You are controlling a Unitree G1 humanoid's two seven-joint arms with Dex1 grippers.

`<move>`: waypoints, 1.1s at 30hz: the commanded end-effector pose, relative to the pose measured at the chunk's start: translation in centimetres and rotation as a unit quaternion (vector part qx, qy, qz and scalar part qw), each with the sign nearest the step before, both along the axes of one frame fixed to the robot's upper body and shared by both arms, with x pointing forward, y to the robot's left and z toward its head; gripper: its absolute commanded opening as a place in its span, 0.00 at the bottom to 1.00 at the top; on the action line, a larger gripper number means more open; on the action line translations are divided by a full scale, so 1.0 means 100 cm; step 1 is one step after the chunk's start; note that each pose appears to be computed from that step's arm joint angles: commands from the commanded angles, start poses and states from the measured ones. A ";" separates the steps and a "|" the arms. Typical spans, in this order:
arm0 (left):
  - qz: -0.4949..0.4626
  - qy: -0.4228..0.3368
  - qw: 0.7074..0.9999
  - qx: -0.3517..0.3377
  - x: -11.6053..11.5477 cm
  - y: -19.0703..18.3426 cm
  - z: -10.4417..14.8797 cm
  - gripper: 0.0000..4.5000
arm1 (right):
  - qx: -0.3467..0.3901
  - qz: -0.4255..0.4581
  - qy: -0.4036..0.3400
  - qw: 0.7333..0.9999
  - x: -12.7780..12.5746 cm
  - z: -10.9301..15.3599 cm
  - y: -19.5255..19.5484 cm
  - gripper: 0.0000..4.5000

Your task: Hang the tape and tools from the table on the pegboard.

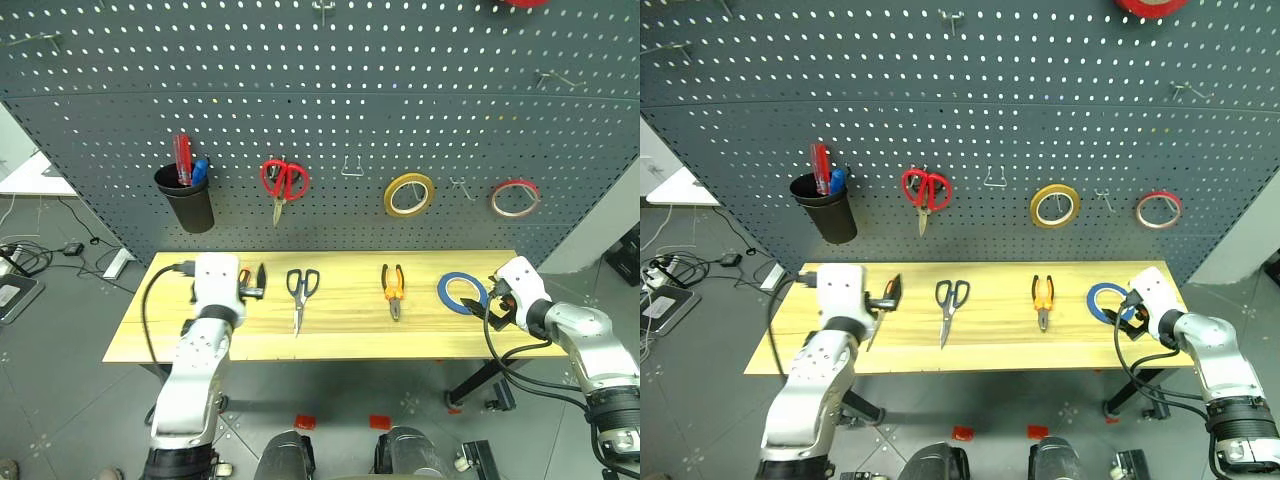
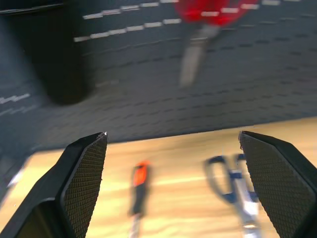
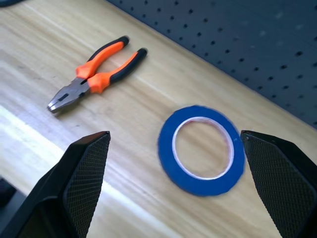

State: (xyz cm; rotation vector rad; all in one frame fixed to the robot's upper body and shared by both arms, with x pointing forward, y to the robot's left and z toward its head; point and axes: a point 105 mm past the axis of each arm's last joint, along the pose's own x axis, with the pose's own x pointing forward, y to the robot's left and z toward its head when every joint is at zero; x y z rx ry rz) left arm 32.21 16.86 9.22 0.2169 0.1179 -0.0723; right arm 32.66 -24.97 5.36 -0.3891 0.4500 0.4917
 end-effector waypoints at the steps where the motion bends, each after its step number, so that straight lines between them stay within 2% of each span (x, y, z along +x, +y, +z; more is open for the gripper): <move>1: -0.105 0.024 0.994 0.011 0.005 -0.038 -0.004 0.99 | -0.008 0.022 -0.003 1.000 0.005 0.011 0.020 1.00; 5: -0.226 0.062 0.972 0.008 0.002 -0.064 -0.009 0.99 | -0.037 0.034 0.007 0.999 0.019 0.006 0.032 1.00; 9: -0.301 0.057 0.952 0.004 0.005 -0.076 0.002 0.99 | -0.057 0.028 0.009 0.998 0.042 0.000 0.035 1.00; 13: -0.391 0.064 0.918 -0.019 -0.008 -0.099 0.010 0.99 | -0.072 0.011 0.029 0.997 0.063 -0.008 0.031 1.00; 19: -0.419 0.059 0.906 -0.008 -0.012 -0.110 0.010 0.99 | -0.073 -0.015 0.071 0.995 0.076 -0.018 0.023 1.00; 26: -0.429 0.060 0.901 -0.002 -0.016 -0.114 0.007 0.99 | -0.074 -0.014 0.126 0.989 0.073 -0.034 0.024 1.00; 33: -0.429 0.058 0.902 -0.016 -0.019 -0.119 0.008 1.00 | -0.093 -0.007 0.132 0.987 0.073 -0.041 0.029 0.49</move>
